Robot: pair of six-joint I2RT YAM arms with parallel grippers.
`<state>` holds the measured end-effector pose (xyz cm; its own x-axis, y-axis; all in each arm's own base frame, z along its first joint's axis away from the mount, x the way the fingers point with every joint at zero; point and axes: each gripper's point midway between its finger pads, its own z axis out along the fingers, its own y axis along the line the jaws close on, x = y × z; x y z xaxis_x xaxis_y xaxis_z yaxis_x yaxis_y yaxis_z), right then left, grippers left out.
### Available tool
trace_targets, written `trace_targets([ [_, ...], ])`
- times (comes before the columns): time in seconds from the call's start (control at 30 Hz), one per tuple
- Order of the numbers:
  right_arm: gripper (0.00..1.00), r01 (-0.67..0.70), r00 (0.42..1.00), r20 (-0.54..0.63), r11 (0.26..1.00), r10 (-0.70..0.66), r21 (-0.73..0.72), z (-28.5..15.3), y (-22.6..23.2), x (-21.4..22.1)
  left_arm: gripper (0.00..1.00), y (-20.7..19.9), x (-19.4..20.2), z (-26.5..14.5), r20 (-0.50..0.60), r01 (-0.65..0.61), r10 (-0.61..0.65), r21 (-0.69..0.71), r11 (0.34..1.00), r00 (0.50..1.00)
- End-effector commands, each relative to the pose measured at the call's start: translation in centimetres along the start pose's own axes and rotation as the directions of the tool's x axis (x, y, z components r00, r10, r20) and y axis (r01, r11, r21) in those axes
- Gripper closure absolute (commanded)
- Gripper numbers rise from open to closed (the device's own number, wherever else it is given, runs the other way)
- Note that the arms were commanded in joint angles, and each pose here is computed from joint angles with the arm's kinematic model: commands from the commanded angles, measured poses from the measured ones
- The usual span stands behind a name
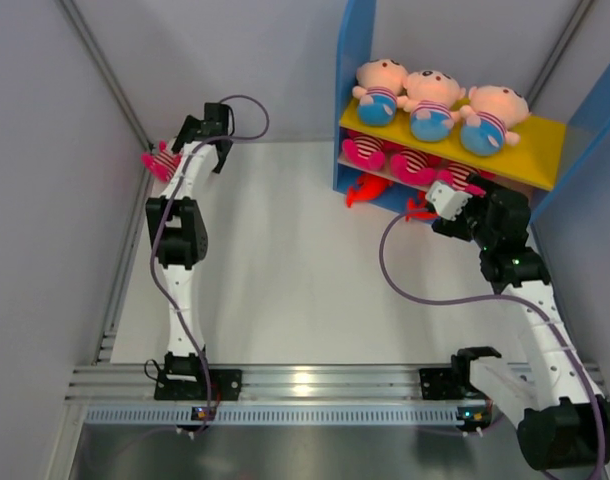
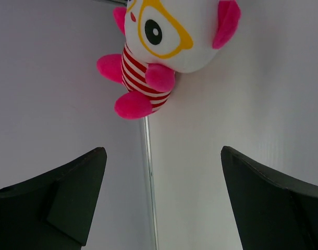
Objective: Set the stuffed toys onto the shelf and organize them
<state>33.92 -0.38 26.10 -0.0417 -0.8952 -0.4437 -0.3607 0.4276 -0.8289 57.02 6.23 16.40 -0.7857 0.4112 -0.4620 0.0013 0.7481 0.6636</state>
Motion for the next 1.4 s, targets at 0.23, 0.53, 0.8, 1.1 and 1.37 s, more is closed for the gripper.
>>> trace_targets([
  [0.23, 0.09, 0.015, 0.999, -0.038, 0.999, -0.014, 0.033, -2.6, -0.3, -0.4, 0.01, 7.0, 3.0, 9.6, -0.034, 0.085, -0.093, -0.193, 0.978, 0.995],
  [0.53, 0.09, 0.040, 0.996, -0.081, 0.998, -0.037, 0.039, -3.5, -0.3, -0.4, 0.06, 2.8, 3.9, 14.3, 0.013, 0.020, -0.020, -0.052, 0.998, 1.000],
  [0.8, 0.09, 0.050, 0.994, -0.102, 0.997, -0.045, 0.050, -4.4, -0.4, 0.0, 0.31, 1.3, 3.5, 15.6, 0.063, 0.006, -0.008, 0.028, 1.000, 0.998],
  [1.1, 0.09, 0.044, 0.994, -0.105, 0.998, -0.038, 0.051, -4.8, -0.1, 0.2, 1.00, 1.3, 4.7, 15.8, 0.036, -0.057, 0.056, 0.019, 0.998, 0.998],
  [1.37, 0.09, -0.073, 0.997, 0.013, 0.997, 0.073, 0.018, -7.1, -1.0, -3.3, 1.00, -0.3, 4.2, 3.9, 0.128, 0.156, -0.211, 0.343, 0.926, 0.969],
])
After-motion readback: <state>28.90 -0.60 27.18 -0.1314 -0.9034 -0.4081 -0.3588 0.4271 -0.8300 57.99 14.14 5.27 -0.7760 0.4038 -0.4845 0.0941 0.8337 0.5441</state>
